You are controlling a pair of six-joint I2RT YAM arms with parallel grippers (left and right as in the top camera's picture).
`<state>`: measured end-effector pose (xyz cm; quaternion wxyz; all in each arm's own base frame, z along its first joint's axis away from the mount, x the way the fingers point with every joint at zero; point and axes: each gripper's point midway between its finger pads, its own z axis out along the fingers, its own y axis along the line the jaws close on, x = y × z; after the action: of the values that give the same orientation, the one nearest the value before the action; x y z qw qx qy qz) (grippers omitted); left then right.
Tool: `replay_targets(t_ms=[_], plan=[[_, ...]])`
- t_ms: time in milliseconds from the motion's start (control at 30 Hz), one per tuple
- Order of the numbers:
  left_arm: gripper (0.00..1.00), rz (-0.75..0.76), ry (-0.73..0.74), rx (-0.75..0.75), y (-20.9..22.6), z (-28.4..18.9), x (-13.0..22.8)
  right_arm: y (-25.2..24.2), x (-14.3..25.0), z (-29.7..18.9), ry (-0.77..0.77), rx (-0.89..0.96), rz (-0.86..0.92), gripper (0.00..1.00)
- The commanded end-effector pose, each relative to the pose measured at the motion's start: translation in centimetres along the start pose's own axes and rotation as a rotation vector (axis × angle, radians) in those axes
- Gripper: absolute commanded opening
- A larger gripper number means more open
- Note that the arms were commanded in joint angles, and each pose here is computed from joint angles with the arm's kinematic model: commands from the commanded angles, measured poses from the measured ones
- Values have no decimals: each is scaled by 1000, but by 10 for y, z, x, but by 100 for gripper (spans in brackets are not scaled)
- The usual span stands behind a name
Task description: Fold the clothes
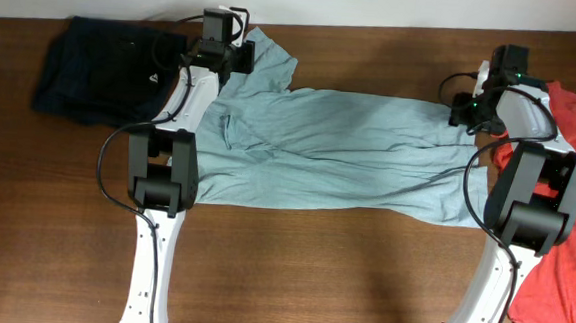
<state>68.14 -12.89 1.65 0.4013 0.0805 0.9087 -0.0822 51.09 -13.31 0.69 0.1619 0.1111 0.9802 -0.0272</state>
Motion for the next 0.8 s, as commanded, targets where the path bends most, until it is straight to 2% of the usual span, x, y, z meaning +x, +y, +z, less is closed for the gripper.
replay_targets(t_ms=[0,133,233,367,533,767], plan=[[38,23,27,-7,0,10,15,2,-1,6,1,-3,6,54],[21,23,32,-7,0,10,16,2,-3,6,-9,-3,6,46],[16,42,42,-11,1,10,19,2,-6,6,-18,-3,6,45],[9,74,52,-40,6,9,21,2,-9,6,-31,-3,6,35],[7,91,40,-54,8,2,6,1,-12,6,-45,-2,7,9],[5,95,-13,-54,4,-18,-33,1,-14,6,-52,-2,7,6]])
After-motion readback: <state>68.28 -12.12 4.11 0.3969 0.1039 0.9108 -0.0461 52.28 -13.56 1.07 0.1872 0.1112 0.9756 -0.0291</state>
